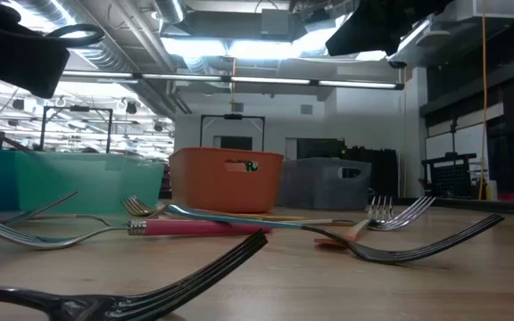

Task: Sort silverware by color (type)
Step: Put the pink fork into the orange bin

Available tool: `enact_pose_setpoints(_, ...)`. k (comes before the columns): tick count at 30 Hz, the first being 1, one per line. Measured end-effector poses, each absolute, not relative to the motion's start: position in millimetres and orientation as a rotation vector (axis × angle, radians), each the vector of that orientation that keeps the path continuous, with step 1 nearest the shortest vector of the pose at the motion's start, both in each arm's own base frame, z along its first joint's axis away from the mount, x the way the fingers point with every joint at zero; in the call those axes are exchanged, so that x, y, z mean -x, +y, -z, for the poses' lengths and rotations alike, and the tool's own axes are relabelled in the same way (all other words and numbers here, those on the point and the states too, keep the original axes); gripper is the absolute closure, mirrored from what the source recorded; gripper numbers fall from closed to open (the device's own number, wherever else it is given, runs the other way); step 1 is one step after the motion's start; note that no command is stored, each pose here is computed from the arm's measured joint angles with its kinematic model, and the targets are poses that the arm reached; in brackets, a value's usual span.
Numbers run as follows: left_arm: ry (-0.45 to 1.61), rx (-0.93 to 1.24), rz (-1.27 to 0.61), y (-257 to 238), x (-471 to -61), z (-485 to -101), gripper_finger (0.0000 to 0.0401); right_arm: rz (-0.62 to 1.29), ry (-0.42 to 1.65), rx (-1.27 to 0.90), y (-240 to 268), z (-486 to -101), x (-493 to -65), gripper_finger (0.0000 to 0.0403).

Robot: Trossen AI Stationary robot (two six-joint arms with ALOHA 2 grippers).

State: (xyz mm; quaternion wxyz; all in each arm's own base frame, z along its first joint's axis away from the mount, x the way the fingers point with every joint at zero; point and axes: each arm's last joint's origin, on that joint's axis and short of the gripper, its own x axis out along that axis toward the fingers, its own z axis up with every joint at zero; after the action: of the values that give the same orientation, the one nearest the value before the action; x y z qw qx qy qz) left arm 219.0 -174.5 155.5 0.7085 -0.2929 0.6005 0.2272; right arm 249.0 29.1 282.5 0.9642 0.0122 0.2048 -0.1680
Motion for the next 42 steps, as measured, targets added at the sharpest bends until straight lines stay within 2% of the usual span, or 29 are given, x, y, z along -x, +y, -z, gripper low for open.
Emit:
enact_pose_setpoints(14, 1.433, 0.597, -0.527, -180.9, -224.8, -125.9, 0.0344, 0.34, 0.412, -0.026, 29.2, -282.7, -249.1, 0.0303)
enact_pose_setpoints(28, 1.373, 0.598, -0.524, -178.9, -224.8, -131.6, 0.0344, 0.34, 0.41, -0.026, 29.2, -282.9, -249.2, 0.0303)
enact_pose_setpoints(35, 1.374, 0.601, -0.529, -178.7, -224.6, -131.6, 0.0369, 0.34, 0.41, -0.026, 29.3, -282.9, -249.2, 0.0303)
enact_pose_setpoints(42, 1.392, 0.57, -0.55, -180.5, -227.4, -142.7, 0.0371, 0.34, 0.41, -0.026, 29.2, -282.9, -249.2, 0.0303)
